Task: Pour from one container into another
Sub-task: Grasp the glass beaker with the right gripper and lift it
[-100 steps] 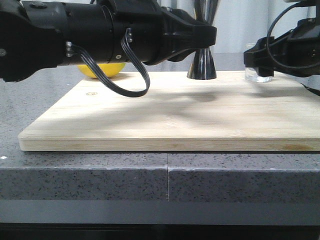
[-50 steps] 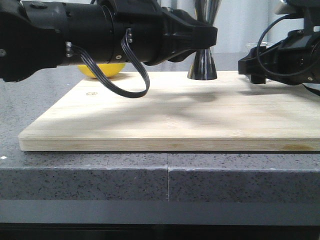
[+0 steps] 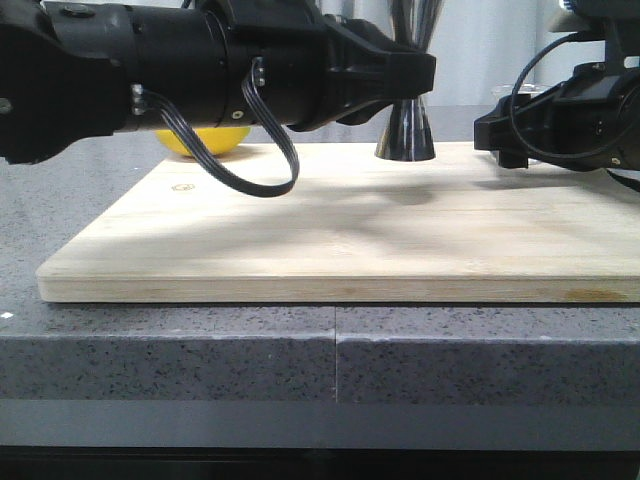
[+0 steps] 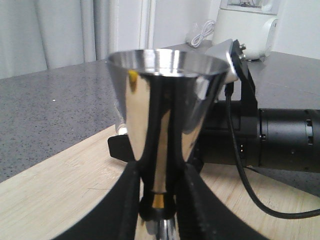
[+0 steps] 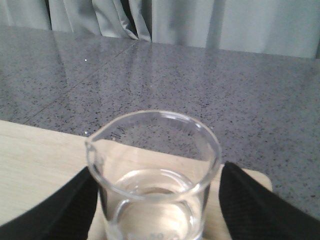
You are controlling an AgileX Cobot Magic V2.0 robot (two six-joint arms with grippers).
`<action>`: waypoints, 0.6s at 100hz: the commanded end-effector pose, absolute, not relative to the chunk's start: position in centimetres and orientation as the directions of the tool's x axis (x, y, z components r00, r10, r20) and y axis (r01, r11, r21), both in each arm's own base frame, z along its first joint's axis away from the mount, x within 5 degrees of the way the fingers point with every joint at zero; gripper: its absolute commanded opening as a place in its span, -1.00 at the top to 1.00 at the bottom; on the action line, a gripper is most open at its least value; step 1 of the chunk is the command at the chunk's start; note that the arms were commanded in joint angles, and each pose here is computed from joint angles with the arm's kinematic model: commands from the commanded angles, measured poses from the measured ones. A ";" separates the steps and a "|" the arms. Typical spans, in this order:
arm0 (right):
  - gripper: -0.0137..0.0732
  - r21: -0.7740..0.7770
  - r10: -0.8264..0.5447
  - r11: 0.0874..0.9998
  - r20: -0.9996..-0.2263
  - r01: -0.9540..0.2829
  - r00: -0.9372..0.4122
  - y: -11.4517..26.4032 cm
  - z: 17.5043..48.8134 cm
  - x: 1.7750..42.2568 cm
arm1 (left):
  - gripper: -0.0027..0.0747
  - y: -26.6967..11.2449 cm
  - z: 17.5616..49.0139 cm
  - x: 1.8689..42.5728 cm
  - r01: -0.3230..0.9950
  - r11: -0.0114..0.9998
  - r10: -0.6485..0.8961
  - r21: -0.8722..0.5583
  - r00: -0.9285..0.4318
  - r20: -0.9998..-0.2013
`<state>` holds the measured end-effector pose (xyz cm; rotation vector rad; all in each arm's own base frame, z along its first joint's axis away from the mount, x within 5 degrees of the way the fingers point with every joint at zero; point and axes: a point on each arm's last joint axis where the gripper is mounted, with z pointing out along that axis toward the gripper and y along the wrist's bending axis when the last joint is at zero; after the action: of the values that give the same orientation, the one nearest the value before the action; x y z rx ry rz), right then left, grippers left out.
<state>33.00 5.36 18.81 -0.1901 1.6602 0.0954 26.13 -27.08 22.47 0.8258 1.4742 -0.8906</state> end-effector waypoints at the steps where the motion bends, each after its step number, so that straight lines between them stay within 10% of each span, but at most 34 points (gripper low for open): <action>1: -0.37 -0.054 -0.045 0.983 -0.997 -0.178 0.057 5.4 21.4 33.2 | 0.78 -27.1 25.9 25.9 0.898 0.435 -0.135 -0.066 -0.007 -0.991; 60: 0.02 -0.054 -0.045 0.983 -0.997 -0.178 0.059 5.4 21.4 33.2 | 0.78 -27.1 25.9 25.9 0.898 0.435 -0.135 -0.066 -0.007 -0.991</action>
<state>33.00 5.36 18.81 -0.1895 1.6597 0.0959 26.13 -27.08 22.47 0.8243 1.4754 -0.8924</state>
